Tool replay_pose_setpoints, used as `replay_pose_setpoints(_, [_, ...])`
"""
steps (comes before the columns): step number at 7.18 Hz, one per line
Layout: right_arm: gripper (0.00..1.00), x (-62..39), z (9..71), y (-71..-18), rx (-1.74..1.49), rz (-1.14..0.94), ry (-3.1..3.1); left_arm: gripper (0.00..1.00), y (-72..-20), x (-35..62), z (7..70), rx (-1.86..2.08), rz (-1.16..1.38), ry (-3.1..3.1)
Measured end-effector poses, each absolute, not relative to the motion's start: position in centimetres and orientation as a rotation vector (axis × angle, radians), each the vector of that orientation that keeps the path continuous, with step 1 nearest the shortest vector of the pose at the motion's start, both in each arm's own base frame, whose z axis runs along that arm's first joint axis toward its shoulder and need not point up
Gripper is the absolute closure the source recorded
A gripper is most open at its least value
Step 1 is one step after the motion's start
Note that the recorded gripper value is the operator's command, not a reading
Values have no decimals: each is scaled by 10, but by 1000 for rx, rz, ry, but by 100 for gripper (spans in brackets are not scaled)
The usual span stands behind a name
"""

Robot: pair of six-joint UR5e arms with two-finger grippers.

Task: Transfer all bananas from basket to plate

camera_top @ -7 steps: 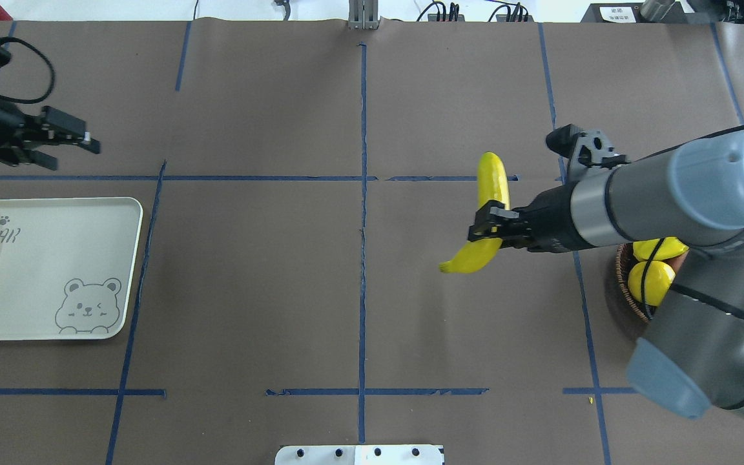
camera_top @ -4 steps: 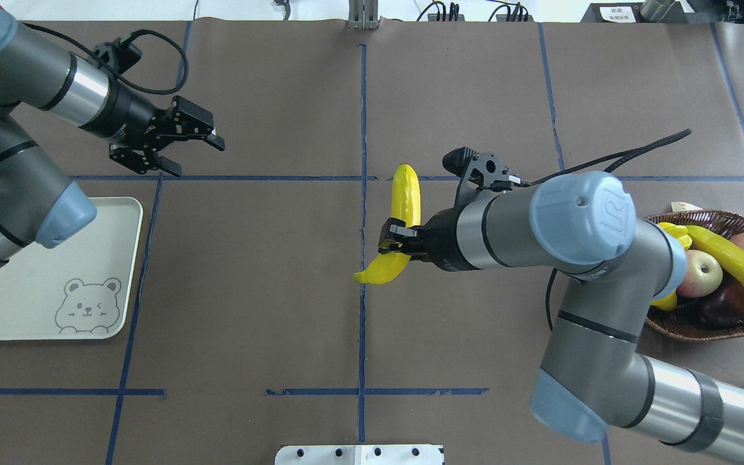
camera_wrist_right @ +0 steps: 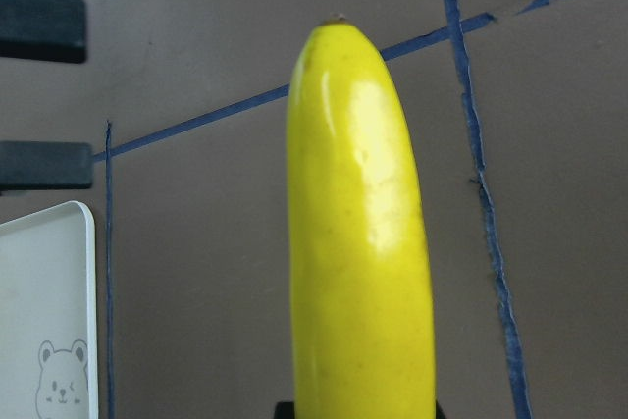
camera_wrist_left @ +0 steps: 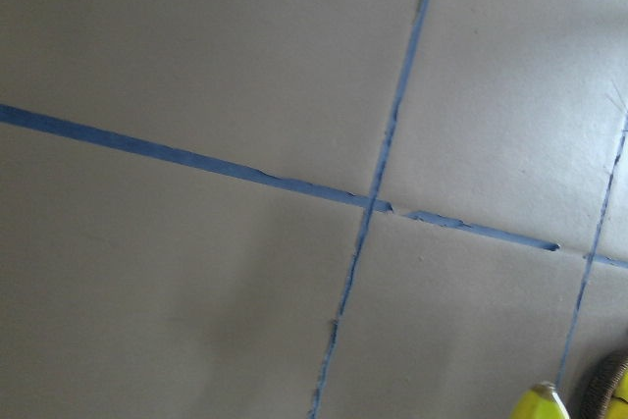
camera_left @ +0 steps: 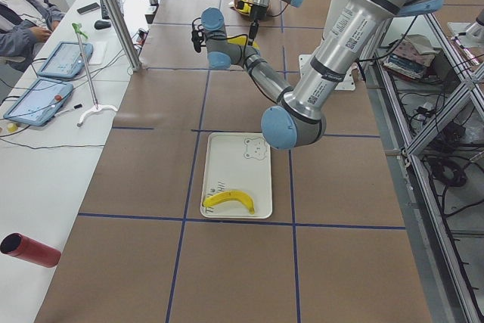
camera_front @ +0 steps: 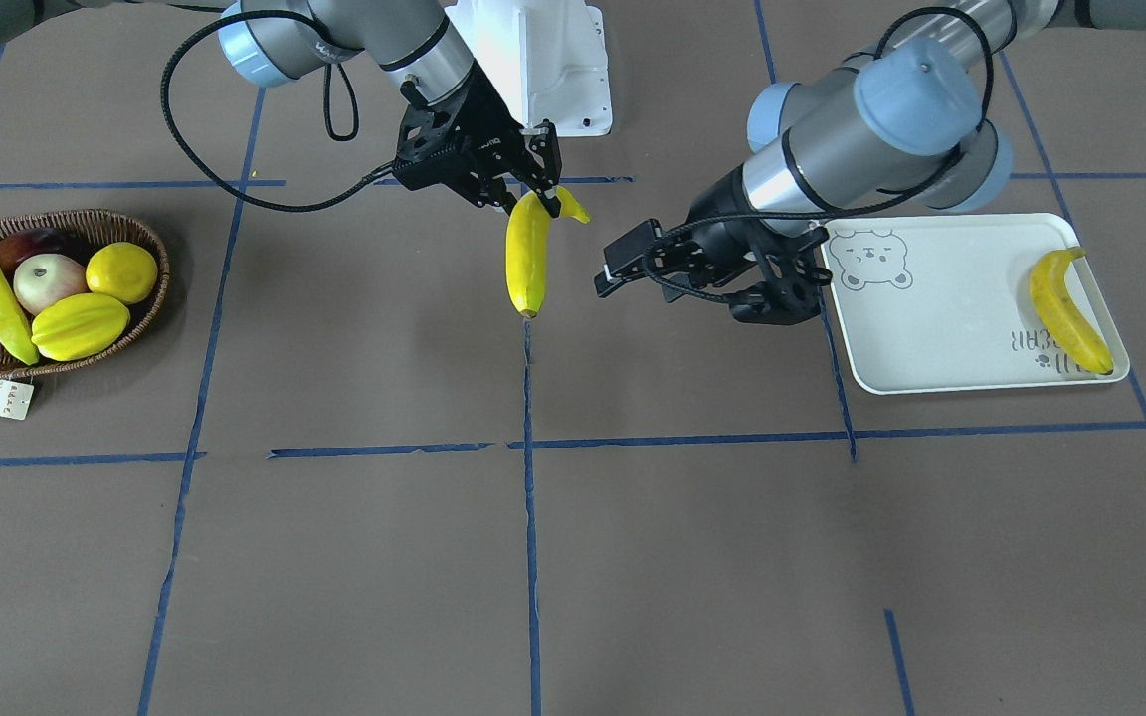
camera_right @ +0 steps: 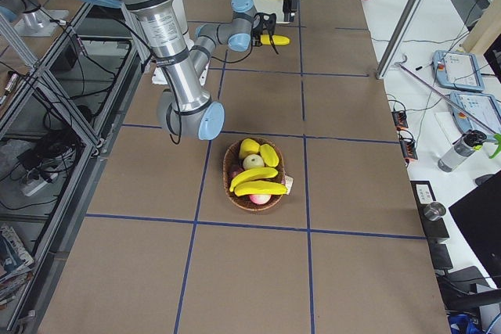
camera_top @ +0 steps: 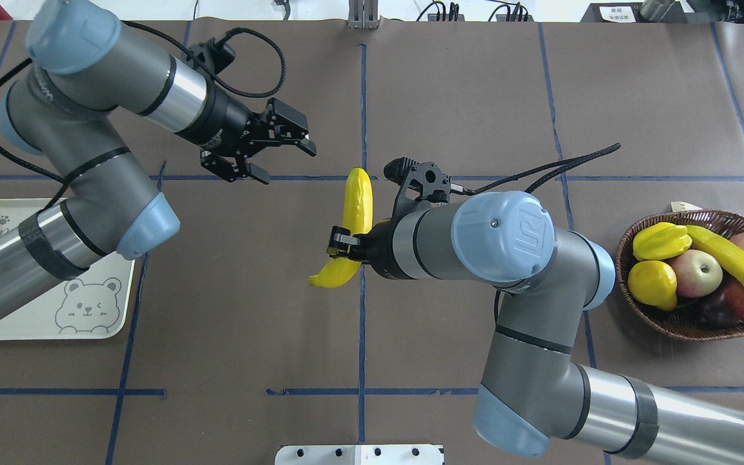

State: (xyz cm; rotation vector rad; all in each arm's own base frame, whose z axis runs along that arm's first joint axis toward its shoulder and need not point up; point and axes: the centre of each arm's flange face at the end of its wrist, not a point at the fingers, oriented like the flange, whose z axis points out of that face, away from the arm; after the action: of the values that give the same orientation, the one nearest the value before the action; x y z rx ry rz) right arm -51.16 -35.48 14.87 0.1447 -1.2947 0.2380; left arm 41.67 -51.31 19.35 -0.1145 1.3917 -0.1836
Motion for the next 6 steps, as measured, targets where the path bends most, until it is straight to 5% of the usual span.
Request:
replay_pose_setpoints(5, [95,-517,142,-349,145,229,-1304,1,-473,471,166,-120,-156,1413])
replay_pose_setpoints(6, [95,-517,142,-349,145,228,-1305,8,-472,474,166,-121,-154,1411])
